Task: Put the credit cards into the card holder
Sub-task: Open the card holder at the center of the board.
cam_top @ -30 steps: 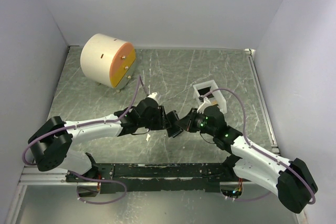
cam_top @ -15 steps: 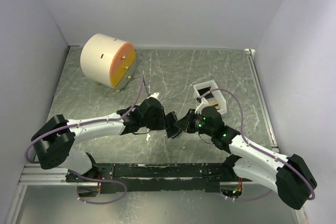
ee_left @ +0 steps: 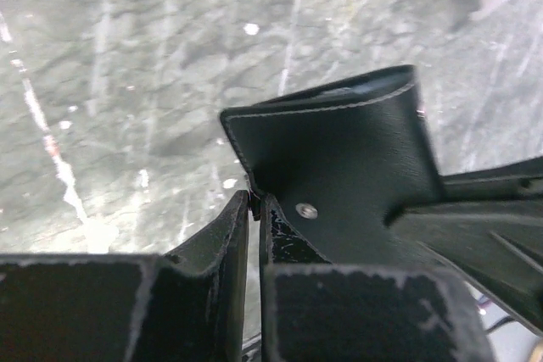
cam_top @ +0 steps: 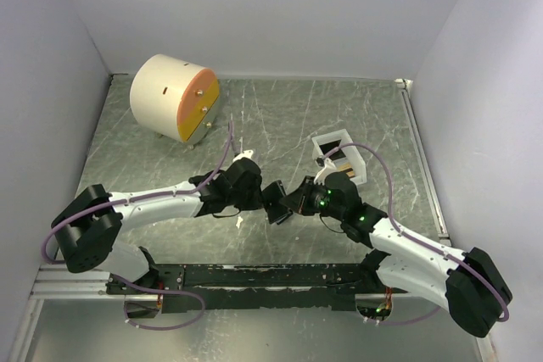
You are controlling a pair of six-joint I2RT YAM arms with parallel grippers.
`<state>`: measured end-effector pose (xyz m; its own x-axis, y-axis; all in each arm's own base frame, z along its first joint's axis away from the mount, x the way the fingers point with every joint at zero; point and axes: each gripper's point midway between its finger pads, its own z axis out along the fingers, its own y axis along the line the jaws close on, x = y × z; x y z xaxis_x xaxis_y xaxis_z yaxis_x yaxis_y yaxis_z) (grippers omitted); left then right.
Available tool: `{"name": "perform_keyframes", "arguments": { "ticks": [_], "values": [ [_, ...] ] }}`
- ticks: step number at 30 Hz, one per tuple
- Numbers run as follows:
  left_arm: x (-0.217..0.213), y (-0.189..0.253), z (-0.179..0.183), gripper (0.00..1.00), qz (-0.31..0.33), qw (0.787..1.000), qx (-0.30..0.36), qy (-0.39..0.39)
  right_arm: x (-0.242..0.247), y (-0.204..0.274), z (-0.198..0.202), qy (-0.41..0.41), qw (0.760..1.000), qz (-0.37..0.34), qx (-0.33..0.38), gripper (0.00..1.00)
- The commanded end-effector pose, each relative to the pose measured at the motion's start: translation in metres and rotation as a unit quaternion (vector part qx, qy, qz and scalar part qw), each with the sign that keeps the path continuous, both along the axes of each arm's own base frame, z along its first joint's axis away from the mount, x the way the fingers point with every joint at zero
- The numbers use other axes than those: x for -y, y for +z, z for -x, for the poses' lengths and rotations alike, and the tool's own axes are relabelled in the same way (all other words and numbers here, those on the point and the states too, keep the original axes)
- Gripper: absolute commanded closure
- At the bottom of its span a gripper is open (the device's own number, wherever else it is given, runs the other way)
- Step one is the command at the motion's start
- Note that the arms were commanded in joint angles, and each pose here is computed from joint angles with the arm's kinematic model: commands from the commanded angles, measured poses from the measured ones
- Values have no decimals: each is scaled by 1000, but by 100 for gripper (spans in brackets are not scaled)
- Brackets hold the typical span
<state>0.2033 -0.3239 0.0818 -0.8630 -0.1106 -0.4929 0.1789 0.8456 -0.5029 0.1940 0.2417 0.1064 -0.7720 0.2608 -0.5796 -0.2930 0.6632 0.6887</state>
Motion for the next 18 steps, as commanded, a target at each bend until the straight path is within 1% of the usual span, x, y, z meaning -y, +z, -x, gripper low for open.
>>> {"name": "perform_keyframes", "arguments": {
  "ticks": [1,3,8,11,15,18],
  "values": [
    [-26,-3,-7,93,-43,998,13,32,-12,11,1,12,999,-29,6,92],
    [-30,0,-3,93,-37,999,14,34,-8,-1,-2,1,1000,-10,-6,90],
    [-34,6,8,93,4,999,19,27,-5,-27,-4,-7,999,24,-30,86],
    [-41,2,15,93,14,999,17,30,-5,-39,-4,-1,998,46,-43,78],
    [-46,2,20,93,26,999,20,30,1,-49,-9,2,993,105,-55,61],
    [-48,1,21,93,29,999,21,32,3,-48,-13,16,988,141,-54,53]
  ]
}}
